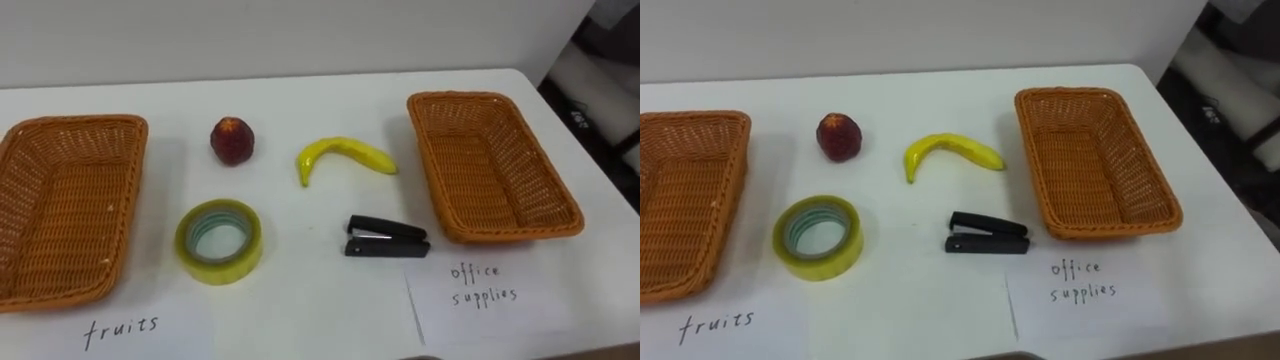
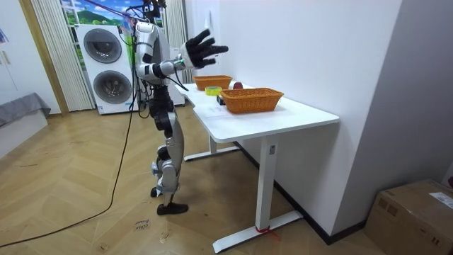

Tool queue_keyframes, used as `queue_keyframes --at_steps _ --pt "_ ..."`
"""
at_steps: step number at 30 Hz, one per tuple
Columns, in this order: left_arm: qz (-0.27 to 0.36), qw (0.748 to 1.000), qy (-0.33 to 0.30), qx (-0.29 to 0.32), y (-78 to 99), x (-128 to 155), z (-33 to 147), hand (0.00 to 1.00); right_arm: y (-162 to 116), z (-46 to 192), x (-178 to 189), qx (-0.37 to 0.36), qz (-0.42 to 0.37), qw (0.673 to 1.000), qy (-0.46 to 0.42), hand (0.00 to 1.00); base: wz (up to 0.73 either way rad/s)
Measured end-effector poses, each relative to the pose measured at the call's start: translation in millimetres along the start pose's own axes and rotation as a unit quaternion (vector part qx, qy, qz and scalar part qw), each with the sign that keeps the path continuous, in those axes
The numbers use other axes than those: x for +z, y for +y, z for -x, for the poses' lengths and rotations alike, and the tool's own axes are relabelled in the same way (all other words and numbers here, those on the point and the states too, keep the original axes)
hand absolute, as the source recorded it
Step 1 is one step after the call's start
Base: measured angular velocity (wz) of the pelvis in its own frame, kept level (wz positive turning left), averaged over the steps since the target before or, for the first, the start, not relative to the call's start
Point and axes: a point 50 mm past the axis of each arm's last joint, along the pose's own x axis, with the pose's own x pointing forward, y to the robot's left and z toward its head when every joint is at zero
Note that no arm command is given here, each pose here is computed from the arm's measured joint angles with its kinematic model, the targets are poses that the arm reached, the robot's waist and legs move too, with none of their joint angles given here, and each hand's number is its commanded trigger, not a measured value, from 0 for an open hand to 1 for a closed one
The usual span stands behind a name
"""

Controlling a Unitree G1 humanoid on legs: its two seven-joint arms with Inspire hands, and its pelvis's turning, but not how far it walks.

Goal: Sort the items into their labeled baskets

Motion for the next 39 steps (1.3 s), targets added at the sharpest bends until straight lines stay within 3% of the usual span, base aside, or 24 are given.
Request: queue_keyframes --at_steps 7,12,16,22,32,39 --pt "-0.012 1.0 0.014 -0.004 -2.4 -6.6 0.4 0.0 22.9 6.2 14.5 0.051 -0.02 0.998 -0.034 0.0 0.0" --pt "-0.033 0.999 0.018 -0.004 -1.8 -8.5 0.0 0.0 28.6 6.7 29.8 0.076 0.033 0.99 -0.111 0.0 0.0" --pt "-0.066 0.998 0.014 -0.009 -2.8 -7.8 -0.1 0.0 44.8 19.3 38.9 0.144 0.063 0.974 -0.161 0.0 0.07" --pt "-0.075 0.997 0.014 -0.009 -3.0 -6.7 -0.4 0.0 55.0 27.4 39.2 0.205 0.079 0.961 -0.17 0.0 0.08" --pt "-0.094 0.995 0.008 -0.016 -3.4 -2.4 -1.4 0.0 79.6 53.4 36.9 0.342 0.123 0.911 -0.195 0.0 0.01" --pt "-0.094 0.995 0.0 -0.029 -6.7 4.3 -2.6 0.0 82.4 56.0 35.5 0.372 0.136 0.897 -0.195 0.0 0.03"
